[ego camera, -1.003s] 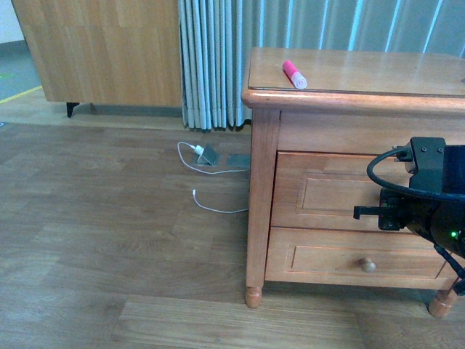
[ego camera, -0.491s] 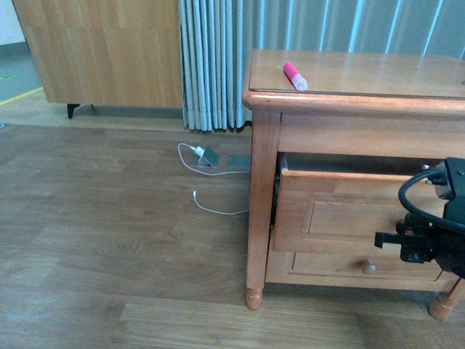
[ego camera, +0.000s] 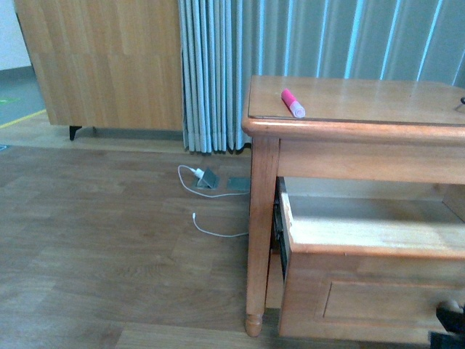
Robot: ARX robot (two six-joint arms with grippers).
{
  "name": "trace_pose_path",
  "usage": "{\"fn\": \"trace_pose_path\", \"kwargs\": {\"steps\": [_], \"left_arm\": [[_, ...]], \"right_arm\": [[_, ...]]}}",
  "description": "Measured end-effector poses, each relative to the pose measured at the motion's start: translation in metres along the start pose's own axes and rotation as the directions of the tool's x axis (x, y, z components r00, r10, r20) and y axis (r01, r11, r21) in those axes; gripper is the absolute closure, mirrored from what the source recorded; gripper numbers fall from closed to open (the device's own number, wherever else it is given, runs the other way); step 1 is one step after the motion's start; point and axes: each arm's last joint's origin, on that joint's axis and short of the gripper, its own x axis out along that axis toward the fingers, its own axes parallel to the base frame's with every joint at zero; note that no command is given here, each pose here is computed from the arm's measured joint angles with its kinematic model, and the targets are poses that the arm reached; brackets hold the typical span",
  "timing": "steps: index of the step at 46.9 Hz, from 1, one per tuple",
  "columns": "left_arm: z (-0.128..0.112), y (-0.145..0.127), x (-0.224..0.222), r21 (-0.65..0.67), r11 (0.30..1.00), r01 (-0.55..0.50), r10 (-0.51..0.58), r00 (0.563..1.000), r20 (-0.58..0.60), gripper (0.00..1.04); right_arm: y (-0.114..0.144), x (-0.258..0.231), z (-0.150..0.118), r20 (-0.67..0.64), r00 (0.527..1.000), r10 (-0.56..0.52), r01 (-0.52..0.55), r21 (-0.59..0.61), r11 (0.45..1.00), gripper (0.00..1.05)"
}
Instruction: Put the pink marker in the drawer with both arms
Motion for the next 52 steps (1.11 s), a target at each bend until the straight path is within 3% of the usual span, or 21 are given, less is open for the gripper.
{"fn": "trace_pose_path", "kwargs": {"steps": [6, 15, 27, 36, 44, 52], "left_arm": [[0.000, 0.000, 0.000, 0.000, 1.000, 0.000, 0.000, 1.000, 0.000, 0.06], [0.000, 0.000, 0.000, 0.000, 1.000, 0.000, 0.000, 1.000, 0.000, 0.06], [0.000, 0.000, 0.000, 0.000, 1.000, 0.000, 0.000, 1.000, 0.000, 0.06], [0.000, 0.000, 0.000, 0.000, 1.000, 0.000, 0.000, 1.000, 0.000, 0.06], [0.000, 0.000, 0.000, 0.000, 1.000, 0.000, 0.000, 1.000, 0.000, 0.06], [0.000, 0.000, 0.000, 0.000, 1.000, 0.000, 0.000, 1.000, 0.000, 0.06]], "right_arm": [[-0.001, -0.010, -0.007, -0.015, 1.000, 0.017, -0.017, 0.002, 1.000, 0.82], [-0.001, -0.030, -0.006, -0.063, 0.996, 0.069, -0.068, 0.016, 0.998, 0.52], [0.009, -0.089, 0.031, -0.002, 0.981, 0.193, -0.193, -0.008, 0.981, 0.06], [0.005, -0.139, 0.053, 0.107, 0.969, 0.221, -0.222, -0.006, 0.975, 0.08], [0.008, -0.177, 0.061, 0.199, 0.931, 0.306, -0.296, -0.077, 0.952, 0.08], [0.006, -0.186, 0.064, 0.262, 0.930, 0.256, -0.236, -0.108, 0.966, 0.08]]}}
